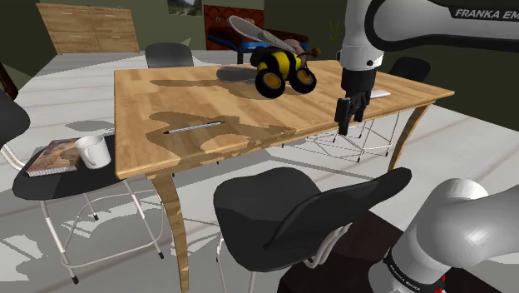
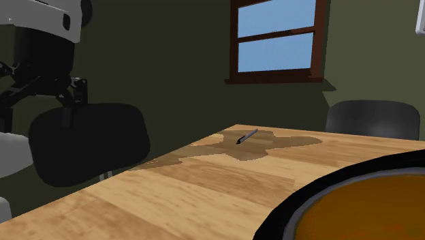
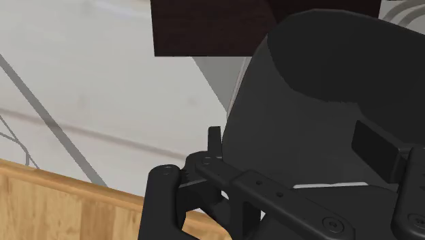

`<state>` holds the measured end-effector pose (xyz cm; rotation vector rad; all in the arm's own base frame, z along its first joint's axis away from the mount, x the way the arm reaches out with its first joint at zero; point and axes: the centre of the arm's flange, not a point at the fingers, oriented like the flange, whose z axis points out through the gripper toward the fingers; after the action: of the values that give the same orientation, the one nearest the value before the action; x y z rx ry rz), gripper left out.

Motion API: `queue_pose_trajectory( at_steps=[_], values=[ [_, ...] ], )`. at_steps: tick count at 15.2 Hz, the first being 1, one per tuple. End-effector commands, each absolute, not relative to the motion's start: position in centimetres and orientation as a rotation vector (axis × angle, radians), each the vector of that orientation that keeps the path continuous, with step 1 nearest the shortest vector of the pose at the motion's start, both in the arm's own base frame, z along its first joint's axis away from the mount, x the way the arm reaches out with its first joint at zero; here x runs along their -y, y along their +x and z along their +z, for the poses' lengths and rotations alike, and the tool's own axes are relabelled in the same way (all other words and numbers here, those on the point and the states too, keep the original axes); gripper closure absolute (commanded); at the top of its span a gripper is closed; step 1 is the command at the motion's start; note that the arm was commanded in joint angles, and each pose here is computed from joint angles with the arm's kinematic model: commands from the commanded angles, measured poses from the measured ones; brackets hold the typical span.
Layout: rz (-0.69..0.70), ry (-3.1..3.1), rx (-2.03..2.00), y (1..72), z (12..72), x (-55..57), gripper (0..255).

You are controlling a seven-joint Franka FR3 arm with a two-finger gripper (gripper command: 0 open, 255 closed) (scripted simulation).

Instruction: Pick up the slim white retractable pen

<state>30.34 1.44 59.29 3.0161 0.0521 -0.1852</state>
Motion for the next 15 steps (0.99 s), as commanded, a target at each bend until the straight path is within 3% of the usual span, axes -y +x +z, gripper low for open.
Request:
queue_pose_trajectory(
  at_steps=[1,15],
  values=[
    [-0.185,3.016,-0.052,30.3,59.3,-1.4,0],
    [0.044,3.014,-0.949,45.8,56.9,-2.7,0]
  ],
)
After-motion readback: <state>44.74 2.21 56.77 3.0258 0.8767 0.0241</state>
